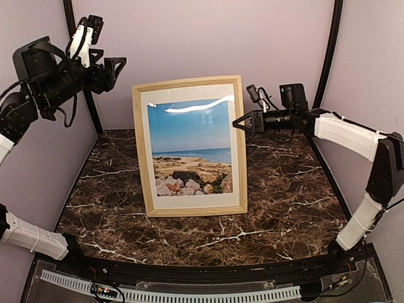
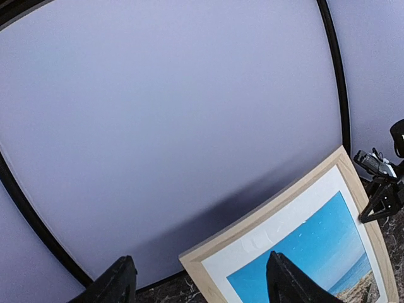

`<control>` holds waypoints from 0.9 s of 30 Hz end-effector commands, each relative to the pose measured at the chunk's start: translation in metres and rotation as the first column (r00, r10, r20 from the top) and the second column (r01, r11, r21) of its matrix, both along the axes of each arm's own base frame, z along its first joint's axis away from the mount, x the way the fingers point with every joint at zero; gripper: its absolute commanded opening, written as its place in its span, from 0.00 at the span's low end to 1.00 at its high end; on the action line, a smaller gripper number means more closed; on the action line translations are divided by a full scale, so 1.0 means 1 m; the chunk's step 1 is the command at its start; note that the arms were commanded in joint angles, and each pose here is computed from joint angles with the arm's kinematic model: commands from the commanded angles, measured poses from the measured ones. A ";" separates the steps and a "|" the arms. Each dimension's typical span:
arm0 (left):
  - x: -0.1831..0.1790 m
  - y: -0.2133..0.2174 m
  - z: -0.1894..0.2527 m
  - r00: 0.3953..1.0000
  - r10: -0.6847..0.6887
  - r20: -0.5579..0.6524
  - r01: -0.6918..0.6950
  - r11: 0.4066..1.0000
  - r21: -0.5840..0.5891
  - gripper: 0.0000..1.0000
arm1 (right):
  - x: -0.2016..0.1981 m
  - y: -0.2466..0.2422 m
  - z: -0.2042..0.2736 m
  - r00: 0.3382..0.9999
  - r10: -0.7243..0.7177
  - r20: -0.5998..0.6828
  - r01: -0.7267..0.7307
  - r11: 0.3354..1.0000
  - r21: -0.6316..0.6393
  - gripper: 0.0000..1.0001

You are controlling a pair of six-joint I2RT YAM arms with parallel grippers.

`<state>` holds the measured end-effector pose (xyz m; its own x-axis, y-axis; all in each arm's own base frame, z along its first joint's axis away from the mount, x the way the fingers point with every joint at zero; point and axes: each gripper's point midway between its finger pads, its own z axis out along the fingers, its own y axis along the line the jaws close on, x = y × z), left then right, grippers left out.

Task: Put the photo into the frame
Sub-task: Turn over the photo frame.

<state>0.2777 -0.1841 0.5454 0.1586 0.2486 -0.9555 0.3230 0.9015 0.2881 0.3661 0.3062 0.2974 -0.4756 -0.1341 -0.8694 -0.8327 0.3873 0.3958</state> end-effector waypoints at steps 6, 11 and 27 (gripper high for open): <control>0.024 -0.032 -0.097 0.973 -0.025 -0.231 0.036 0.998 0.043 0.73 | 0.060 -0.018 -0.014 0.955 -0.131 -0.266 0.160 0.983 0.088 0.00; 0.028 -0.054 -0.137 0.943 -0.084 -0.323 0.097 0.995 0.022 0.73 | 0.081 -0.028 -0.049 0.910 -0.149 -0.388 0.197 0.977 0.085 0.00; 0.033 -0.085 -0.223 0.856 -0.142 -0.498 0.167 0.986 0.007 0.75 | 0.112 -0.052 -0.155 0.766 -0.088 -0.637 0.206 0.972 0.114 0.00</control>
